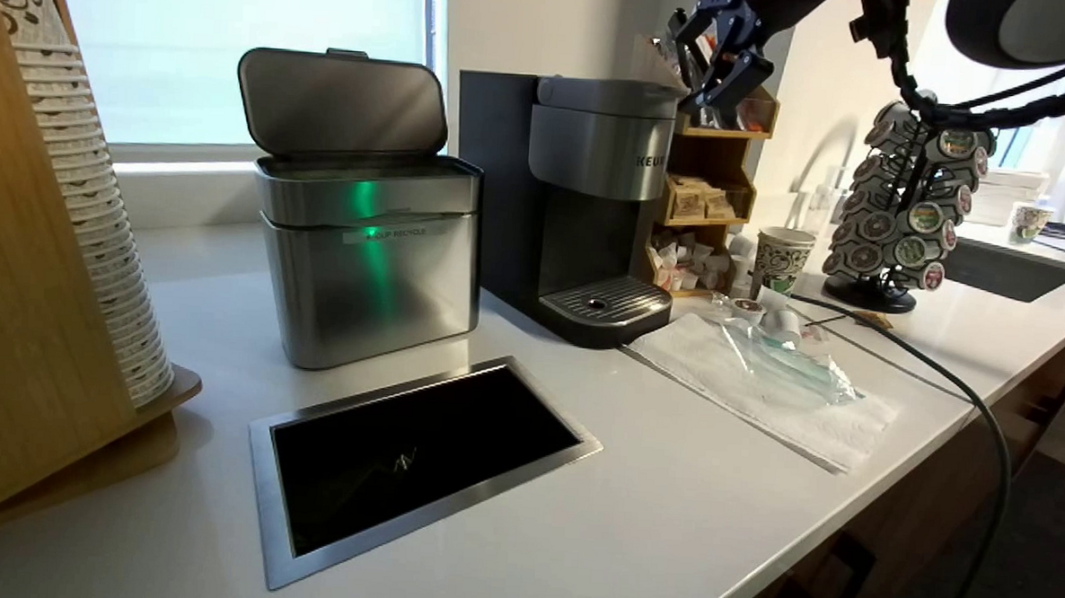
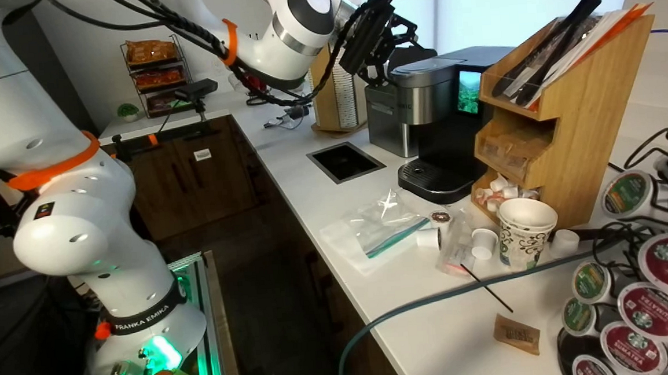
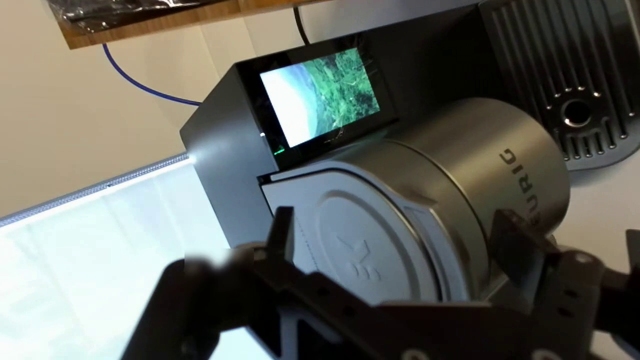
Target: Remove the cup off of the coffeemaker, then open the lid of the coffeemaker
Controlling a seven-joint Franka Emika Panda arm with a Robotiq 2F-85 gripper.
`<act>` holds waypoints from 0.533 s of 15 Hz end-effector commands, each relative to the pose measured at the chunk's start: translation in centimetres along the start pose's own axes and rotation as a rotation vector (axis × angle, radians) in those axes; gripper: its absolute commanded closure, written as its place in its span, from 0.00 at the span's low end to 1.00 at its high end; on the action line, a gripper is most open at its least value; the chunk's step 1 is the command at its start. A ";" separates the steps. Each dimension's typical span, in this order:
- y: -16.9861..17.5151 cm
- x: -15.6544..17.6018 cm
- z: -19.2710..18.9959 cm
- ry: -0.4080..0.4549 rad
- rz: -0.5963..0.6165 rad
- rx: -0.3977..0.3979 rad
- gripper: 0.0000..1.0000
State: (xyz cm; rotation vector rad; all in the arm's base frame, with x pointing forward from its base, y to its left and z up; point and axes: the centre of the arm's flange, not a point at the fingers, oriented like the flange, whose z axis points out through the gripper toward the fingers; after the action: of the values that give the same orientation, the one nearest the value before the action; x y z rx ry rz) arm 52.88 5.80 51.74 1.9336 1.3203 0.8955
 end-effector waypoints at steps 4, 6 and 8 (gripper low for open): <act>1.0 1.7 1.1 0.028 -0.015 -0.049 0.00; 1.5 2.0 0.7 0.031 -0.027 -0.066 0.00; 2.2 2.2 0.5 0.029 -0.042 -0.093 0.00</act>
State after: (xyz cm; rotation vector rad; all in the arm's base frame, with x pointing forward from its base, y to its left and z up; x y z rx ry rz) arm 53.86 6.66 52.38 1.8790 1.3396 0.9031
